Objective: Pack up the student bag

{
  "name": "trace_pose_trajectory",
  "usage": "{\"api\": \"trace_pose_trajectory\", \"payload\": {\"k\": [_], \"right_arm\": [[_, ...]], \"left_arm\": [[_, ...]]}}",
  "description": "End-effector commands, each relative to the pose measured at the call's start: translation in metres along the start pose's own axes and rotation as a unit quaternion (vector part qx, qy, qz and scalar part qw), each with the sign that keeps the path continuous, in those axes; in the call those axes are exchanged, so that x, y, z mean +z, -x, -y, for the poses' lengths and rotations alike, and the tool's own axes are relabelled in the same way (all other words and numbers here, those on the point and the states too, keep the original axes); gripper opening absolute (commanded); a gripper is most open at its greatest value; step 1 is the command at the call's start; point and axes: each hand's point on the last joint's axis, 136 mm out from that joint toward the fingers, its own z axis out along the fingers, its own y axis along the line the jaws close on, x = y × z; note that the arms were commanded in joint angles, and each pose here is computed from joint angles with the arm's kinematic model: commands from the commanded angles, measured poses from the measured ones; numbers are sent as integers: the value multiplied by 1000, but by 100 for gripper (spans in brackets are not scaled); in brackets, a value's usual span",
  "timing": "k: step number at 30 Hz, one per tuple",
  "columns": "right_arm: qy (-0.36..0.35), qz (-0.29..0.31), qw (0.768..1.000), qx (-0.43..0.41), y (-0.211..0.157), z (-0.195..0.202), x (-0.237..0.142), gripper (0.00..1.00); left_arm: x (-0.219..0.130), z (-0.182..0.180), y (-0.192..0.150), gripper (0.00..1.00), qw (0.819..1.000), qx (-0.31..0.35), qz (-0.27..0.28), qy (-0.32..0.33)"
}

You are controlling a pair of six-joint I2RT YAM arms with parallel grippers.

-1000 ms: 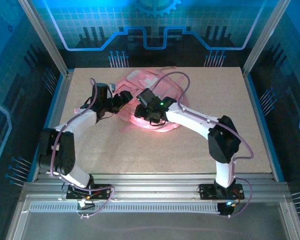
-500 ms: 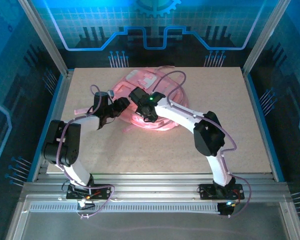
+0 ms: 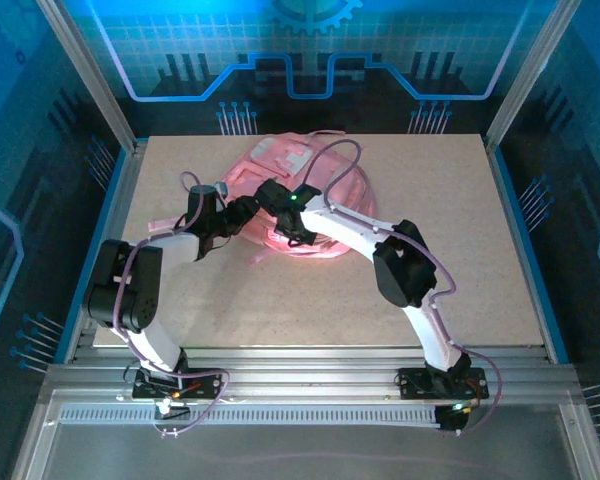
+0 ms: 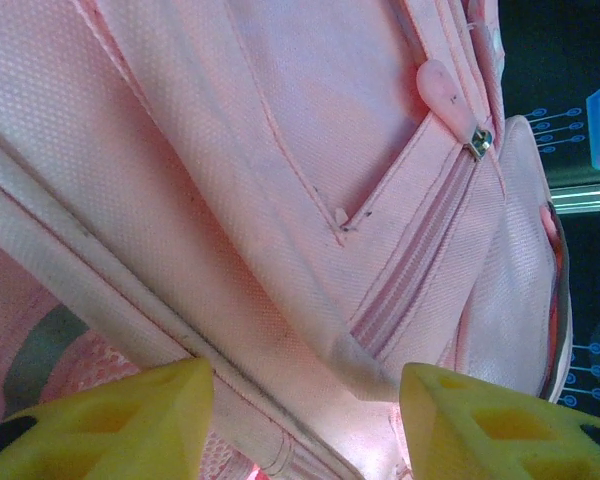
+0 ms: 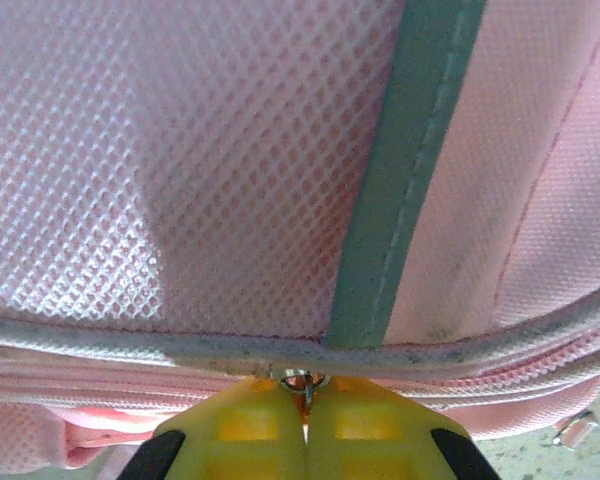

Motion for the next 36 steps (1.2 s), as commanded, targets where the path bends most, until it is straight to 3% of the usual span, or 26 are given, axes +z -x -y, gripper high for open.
{"api": "trace_pose_trajectory", "payload": {"k": [1, 5, 10, 16, 19, 23, 28, 36], "right_arm": [[-6, 36, 998, -43, 20, 14, -9, 0], [50, 6, 990, -129, 8, 13, -16, 0], [62, -55, 969, -232, -16, 42, -20, 0], [50, -84, 952, -289, -15, 90, -21, 0], [74, -90, 946, -303, -8, 95, -27, 0], [159, -100, 924, -334, -13, 66, -45, 0], [297, -126, 885, -335, -28, 5, -75, 0], [399, -144, 833, -356, -46, -58, -107, 0]], "left_arm": [[10, -10, 14, 53, 1000, 0, 14, 23], [26, -15, 30, 52, 999, -1, 27, 34], [48, -17, 51, 53, 998, 11, 36, 51], [62, -8, 77, 53, 997, 25, 43, 56], [64, -1, 84, 54, 997, 34, 35, 60], [56, 15, 77, 56, 999, 24, 3, 45], [20, 46, 49, 61, 999, -5, -33, 6], [-27, 59, -12, 66, 998, -18, -55, 0]]}}
